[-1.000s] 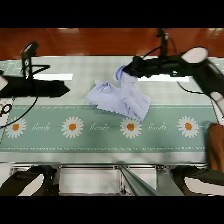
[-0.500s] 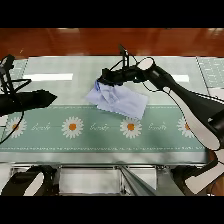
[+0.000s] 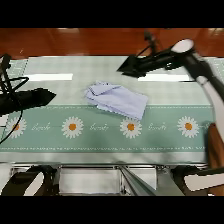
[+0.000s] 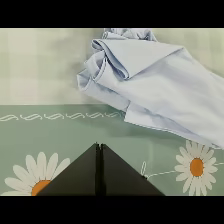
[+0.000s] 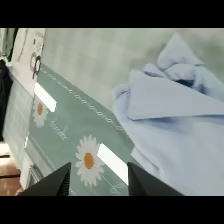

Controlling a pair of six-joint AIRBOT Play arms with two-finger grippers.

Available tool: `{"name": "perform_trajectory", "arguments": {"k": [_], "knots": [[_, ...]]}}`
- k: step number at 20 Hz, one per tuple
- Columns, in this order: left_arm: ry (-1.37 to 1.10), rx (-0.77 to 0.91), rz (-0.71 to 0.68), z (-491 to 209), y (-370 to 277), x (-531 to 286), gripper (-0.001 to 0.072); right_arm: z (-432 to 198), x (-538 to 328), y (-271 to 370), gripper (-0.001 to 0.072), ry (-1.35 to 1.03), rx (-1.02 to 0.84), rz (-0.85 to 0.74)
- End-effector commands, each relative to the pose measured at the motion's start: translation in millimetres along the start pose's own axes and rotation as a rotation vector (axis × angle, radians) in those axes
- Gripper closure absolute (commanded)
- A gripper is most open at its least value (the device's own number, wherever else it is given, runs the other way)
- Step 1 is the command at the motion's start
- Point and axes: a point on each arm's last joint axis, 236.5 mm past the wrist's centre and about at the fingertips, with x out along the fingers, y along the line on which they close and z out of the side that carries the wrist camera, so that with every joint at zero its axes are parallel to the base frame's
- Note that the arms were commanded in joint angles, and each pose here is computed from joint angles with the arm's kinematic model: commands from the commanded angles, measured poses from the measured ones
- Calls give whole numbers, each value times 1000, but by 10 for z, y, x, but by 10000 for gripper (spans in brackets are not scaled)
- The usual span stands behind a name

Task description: Fold the shirts.

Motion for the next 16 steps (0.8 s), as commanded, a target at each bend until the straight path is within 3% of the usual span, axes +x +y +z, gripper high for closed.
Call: {"name": "perform_trajectory", "arguments": {"k": [1,3,5,8,12,16], "knots": [[-6,-29,1,13,4,0,685,-367,-1365,-695,299,1,-2,-428],[-6,-29,1,13,4,0,685,-754,-2081,-1263,299,-75,103,-726],[-6,-29,1,13,5,1,685,-1202,-2187,-1697,298,-194,262,-793],[-5,-30,1,12,4,1,684,-1747,-1399,-2021,291,-233,440,-557],[-5,-29,1,12,5,1,685,-1733,-602,-1972,292,-238,623,-213],[-5,-29,1,12,5,1,685,-1654,3,-1997,292,-100,644,-154]]}}
